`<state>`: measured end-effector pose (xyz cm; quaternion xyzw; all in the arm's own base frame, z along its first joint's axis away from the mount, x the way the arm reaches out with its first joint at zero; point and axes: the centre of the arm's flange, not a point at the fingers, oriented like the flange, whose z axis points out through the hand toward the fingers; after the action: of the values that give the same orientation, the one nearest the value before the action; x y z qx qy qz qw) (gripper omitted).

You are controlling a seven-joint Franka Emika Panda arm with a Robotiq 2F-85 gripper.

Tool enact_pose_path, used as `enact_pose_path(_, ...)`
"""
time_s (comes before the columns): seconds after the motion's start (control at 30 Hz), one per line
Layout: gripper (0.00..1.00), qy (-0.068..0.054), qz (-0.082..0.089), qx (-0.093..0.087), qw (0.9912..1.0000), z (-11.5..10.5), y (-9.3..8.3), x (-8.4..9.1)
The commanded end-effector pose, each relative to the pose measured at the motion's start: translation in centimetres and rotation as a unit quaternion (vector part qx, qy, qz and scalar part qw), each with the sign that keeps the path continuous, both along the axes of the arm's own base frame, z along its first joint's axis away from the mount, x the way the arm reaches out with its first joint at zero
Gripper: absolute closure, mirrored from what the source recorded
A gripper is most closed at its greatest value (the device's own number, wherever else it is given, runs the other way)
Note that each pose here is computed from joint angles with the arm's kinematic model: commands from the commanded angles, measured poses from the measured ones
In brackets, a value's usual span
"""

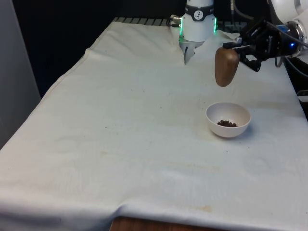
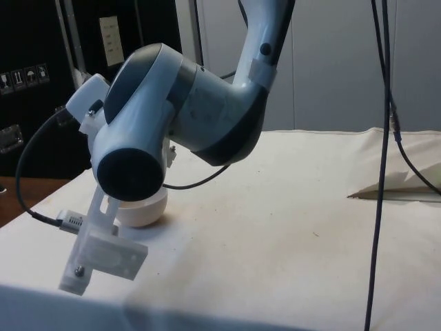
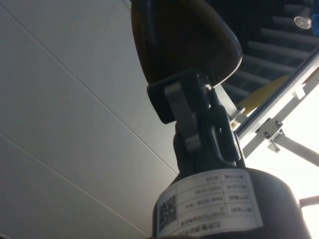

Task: Pour the coffee beans from the cup into the bowl.

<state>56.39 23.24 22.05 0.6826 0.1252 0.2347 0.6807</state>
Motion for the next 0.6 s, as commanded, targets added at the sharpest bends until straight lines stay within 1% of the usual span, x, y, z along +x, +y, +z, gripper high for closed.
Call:
enact_pose_path(0.0,1.00,0.001,0.000,0.003,0.99999,0.0,-0.1,0.1)
enact_pose_path(0.23,1.00,0.001,-0.005,0.012,0.99992,0.0,-0.9,0.6)
enact_pose_path(0.27,1.00,-0.003,-0.006,0.006,0.99996,0.0,-0.9,0.5)
enact_pose_path(0.3,1.00,0.001,-0.006,0.012,0.99991,0.1,-1.0,0.6)
enact_pose_path(0.5,1.00,0.002,-0.014,0.014,0.99980,0.1,-2.1,1.0)
enact_pose_path(0.53,1.00,0.001,-0.015,0.014,0.99978,0.2,-2.2,1.1)
enact_pose_path(0.57,1.00,-0.002,-0.019,0.008,0.99979,0.0,-2.3,1.1)
